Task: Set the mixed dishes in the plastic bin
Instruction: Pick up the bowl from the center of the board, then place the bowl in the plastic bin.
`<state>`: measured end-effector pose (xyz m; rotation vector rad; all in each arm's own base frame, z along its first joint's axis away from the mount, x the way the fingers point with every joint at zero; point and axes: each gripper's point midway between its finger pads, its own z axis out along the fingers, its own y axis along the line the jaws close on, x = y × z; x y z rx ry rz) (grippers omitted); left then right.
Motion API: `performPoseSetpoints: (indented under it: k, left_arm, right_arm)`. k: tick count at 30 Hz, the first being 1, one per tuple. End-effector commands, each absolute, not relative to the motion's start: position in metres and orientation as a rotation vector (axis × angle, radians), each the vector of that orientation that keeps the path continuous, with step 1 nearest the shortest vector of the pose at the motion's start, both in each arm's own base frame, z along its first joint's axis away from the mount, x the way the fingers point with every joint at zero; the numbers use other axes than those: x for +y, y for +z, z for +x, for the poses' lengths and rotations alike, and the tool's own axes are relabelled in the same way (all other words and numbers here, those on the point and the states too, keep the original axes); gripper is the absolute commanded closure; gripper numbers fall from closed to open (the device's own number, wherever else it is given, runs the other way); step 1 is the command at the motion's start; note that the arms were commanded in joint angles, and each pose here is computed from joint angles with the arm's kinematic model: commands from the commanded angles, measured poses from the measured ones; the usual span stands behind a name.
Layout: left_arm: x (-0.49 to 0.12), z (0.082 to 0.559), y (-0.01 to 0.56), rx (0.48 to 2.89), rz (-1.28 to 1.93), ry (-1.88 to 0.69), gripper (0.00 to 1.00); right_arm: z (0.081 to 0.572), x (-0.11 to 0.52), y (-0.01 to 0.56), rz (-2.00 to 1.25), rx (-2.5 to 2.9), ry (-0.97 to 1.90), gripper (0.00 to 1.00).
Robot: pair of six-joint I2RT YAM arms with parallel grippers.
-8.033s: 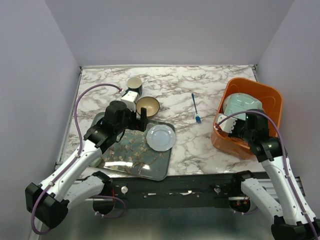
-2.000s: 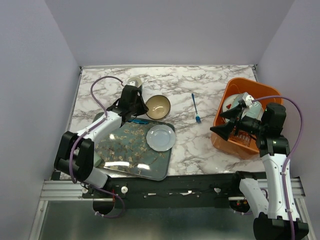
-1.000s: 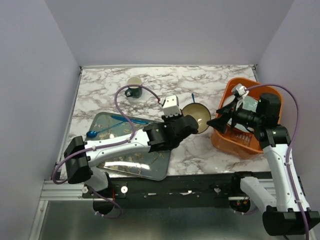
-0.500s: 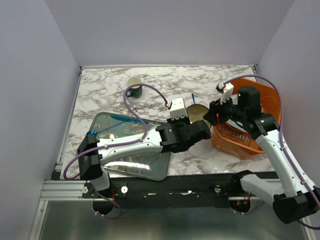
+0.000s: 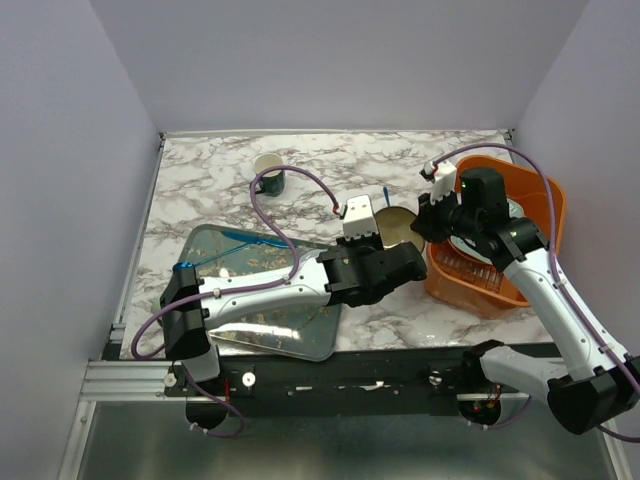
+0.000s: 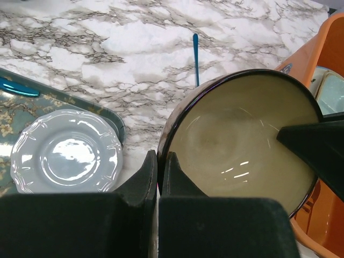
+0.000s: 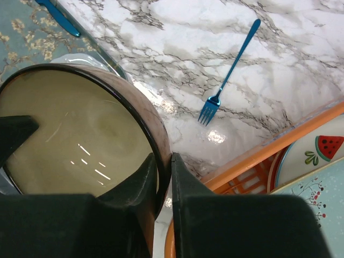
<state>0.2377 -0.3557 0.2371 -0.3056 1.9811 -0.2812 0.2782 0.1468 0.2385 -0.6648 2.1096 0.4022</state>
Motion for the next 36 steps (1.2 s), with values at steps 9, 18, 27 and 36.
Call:
performPoseSetpoints:
  k: [9,18,27,36]
  left_arm:
    - [-0.357,0.241,0.286,1.822,-0.455,-0.447,0.48]
    - [-0.348,0.231,0.289,1.816,-0.344,-0.568,0.02]
    - [-0.332,0.212,0.305,1.693,0.016,-0.853,0.01]
    - [-0.271,0.232,0.284,1.731,0.076,-0.753,0.01]
  right_arm:
    - [0.281,0.151,0.267,-0.627,2.062,0.417,0.99]
    - [0.281,0.136,0.285,-0.597,2.014,0.496,1.0]
    - [0.28,0.105,0.315,-0.532,1.919,0.594,1.0]
    - [0.304,0.056,0.319,-0.342,1.95,0.626,0.99]
